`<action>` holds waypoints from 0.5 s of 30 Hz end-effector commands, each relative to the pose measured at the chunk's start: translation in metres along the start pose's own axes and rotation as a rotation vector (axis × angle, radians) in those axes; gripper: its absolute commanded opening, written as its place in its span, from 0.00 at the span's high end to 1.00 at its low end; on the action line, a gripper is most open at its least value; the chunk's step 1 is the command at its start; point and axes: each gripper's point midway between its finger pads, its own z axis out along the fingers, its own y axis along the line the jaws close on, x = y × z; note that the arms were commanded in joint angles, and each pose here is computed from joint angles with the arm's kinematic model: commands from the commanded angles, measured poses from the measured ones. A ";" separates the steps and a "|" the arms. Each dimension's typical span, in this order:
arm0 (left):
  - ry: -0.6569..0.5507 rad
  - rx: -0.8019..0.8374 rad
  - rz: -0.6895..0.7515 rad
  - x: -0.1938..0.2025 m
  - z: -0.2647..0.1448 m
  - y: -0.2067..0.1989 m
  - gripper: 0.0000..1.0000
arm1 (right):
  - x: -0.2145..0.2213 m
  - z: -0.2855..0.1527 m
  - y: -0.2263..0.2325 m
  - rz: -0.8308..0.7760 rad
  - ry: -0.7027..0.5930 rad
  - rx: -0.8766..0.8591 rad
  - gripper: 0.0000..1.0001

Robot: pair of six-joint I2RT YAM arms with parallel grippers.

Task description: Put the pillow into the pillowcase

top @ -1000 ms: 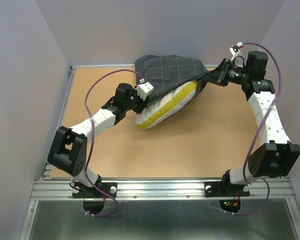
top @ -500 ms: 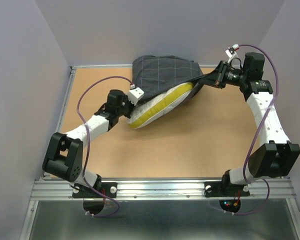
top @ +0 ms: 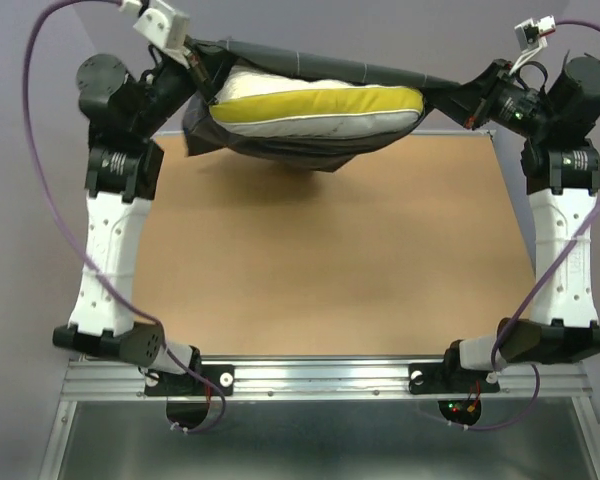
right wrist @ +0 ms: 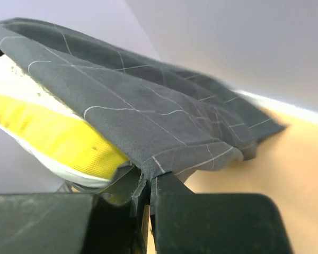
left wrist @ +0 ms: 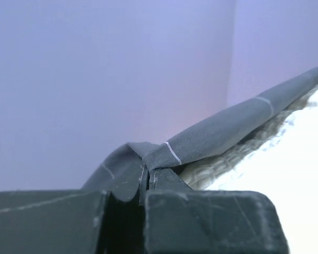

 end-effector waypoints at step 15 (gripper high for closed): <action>0.591 -0.044 -0.006 0.141 0.001 -0.046 1.00 | 0.014 -0.003 -0.009 0.094 0.035 0.002 1.00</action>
